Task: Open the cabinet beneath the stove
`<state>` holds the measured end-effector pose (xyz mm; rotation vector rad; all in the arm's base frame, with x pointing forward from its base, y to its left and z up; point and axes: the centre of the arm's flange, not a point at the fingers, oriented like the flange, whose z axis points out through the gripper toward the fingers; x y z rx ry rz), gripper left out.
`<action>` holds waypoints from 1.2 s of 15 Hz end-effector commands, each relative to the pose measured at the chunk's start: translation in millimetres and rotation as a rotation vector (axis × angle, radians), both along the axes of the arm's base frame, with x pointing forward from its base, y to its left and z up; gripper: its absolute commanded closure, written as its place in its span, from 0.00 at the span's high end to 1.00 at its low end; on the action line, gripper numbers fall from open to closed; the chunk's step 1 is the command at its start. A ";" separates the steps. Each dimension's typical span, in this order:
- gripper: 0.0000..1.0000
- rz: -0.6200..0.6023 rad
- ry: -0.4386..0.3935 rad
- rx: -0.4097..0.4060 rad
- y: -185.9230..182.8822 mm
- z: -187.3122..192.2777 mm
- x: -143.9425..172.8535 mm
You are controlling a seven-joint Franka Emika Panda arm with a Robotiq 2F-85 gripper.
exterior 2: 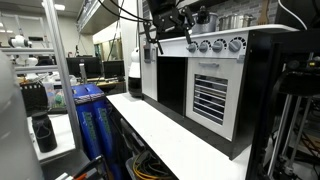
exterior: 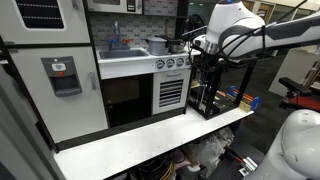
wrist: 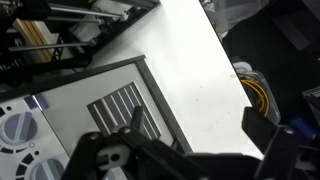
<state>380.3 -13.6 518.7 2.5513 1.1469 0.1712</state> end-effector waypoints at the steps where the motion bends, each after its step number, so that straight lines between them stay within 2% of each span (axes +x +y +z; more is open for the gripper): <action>1: 1.00 0.191 0.013 -0.021 -8.7 -24.3 18.2; 5: 1.00 0.372 0.047 -0.103 -5.5 -39.0 30.5; 8: 1.00 0.428 0.024 -0.194 -7.0 -42.5 36.4; 9: 1.00 0.387 0.041 -0.137 -1.6 -35.5 30.8; 11: 1.00 0.404 0.036 -0.162 -1.7 -37.0 33.6; 18: 1.00 0.426 0.020 -0.166 -2.4 -36.7 34.4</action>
